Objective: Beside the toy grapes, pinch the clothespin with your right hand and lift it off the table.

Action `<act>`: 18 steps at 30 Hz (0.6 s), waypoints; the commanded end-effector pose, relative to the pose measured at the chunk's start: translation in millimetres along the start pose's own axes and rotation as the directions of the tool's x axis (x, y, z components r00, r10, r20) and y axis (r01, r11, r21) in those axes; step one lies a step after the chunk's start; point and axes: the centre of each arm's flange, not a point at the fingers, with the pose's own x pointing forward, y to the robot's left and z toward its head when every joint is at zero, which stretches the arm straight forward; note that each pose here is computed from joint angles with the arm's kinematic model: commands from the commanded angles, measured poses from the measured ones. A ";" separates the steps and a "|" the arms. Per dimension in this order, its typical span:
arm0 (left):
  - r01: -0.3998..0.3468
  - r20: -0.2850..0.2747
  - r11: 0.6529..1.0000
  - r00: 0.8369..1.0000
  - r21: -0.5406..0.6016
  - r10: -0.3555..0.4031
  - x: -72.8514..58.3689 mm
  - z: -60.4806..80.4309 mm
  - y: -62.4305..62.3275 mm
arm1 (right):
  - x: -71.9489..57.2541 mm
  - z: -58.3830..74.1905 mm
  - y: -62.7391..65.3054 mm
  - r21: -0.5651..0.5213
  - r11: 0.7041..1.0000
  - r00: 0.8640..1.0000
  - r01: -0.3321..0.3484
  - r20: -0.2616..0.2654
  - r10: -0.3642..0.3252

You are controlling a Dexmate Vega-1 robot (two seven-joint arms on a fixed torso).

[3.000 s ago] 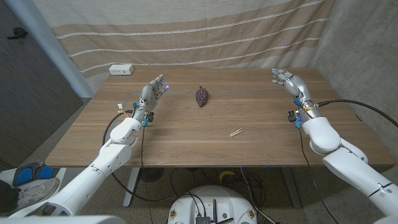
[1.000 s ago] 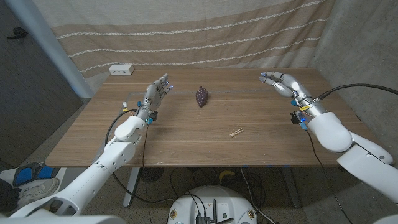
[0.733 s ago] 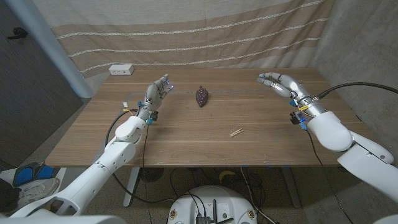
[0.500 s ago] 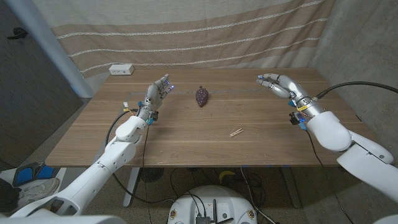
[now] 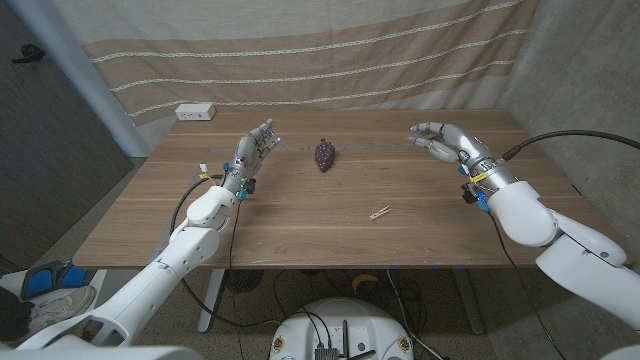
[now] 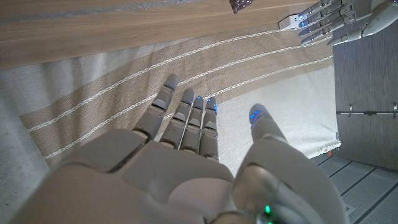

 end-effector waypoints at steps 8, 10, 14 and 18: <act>0.007 -0.003 1.000 1.000 0.004 -0.007 -2.5 1.8 -4.0 | -4.4 6.6 10.4 -0.125 0.991 0.997 -0.049 -0.057 0.042; 0.010 -0.002 1.000 1.000 0.009 -0.010 -3.4 2.0 -4.4 | -4.9 7.5 12.0 -0.141 0.988 0.997 -0.056 -0.059 0.048; 0.010 -0.005 1.000 1.000 0.007 -0.010 -4.5 2.2 -5.6 | -5.1 6.9 14.2 -0.131 0.988 0.995 -0.080 -0.062 0.072; 0.012 -0.004 1.000 1.000 0.011 -0.012 -6.1 2.4 -6.0 | -5.5 7.0 16.0 -0.138 0.987 0.995 -0.081 -0.068 0.072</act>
